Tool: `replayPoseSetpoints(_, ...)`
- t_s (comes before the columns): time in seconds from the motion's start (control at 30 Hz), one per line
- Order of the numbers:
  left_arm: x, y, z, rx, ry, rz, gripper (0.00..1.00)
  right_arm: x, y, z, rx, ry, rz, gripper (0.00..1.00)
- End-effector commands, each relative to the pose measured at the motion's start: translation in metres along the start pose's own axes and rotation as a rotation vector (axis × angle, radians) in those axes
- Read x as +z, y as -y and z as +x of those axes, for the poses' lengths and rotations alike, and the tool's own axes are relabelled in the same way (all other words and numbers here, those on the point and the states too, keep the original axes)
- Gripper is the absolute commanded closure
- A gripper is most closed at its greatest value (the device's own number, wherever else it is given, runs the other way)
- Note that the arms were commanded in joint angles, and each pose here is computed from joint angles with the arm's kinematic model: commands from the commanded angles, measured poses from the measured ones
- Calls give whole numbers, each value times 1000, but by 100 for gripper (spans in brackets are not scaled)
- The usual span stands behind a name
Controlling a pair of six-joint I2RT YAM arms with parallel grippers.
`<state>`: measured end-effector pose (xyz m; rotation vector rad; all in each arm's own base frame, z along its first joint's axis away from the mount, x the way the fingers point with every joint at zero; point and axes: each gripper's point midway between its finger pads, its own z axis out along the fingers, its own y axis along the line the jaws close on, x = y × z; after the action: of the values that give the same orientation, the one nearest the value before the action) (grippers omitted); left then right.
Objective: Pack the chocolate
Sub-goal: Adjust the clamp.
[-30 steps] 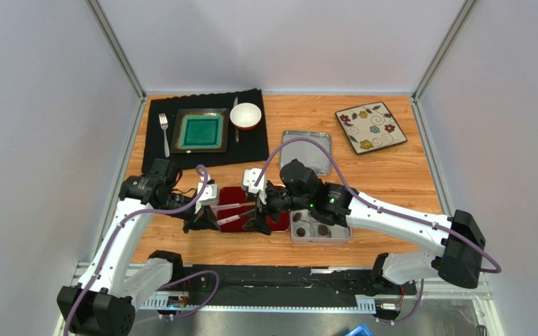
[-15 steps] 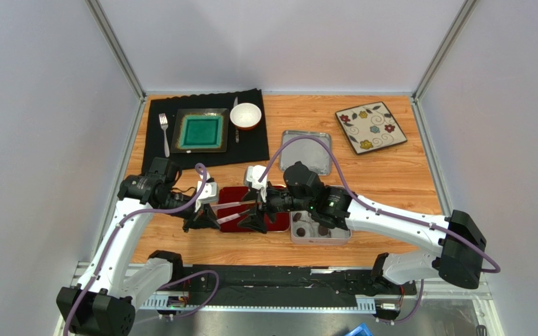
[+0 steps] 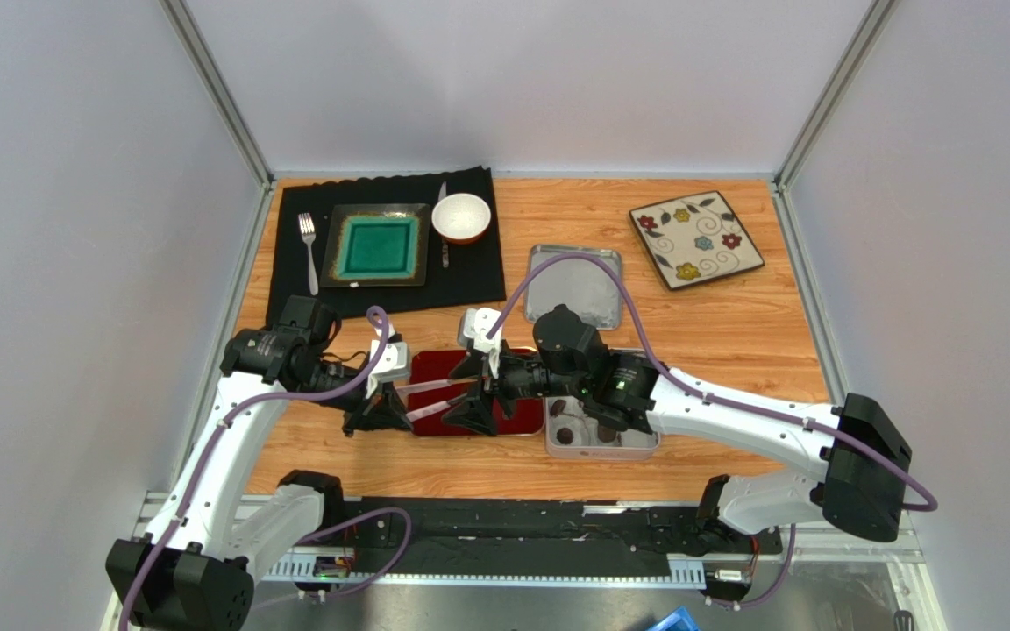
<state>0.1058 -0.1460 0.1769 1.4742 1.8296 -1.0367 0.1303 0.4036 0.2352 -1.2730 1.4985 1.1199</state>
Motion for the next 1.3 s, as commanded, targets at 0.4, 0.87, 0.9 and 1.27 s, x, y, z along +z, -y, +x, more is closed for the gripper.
replayPoseSetpoints(0.4, -4, 14, -11, -2, 33, 25, 100, -4, 0, 0, -24, -16, 38, 34)
replayPoseSetpoints(0.87, -5, 15, -11, -3, 31, 18, 100, -2, -4, -12, 21, 72, 30, 49)
replayPoseSetpoints(0.9, -5, 15, -11, -4, 31, 19, 100, -1, -4, -13, 22, 75, 27, 50)
replayPoseSetpoints(1.27, -6, 15, -11, 2, 31, 16, 100, -3, -6, -12, 20, 63, 23, 67)
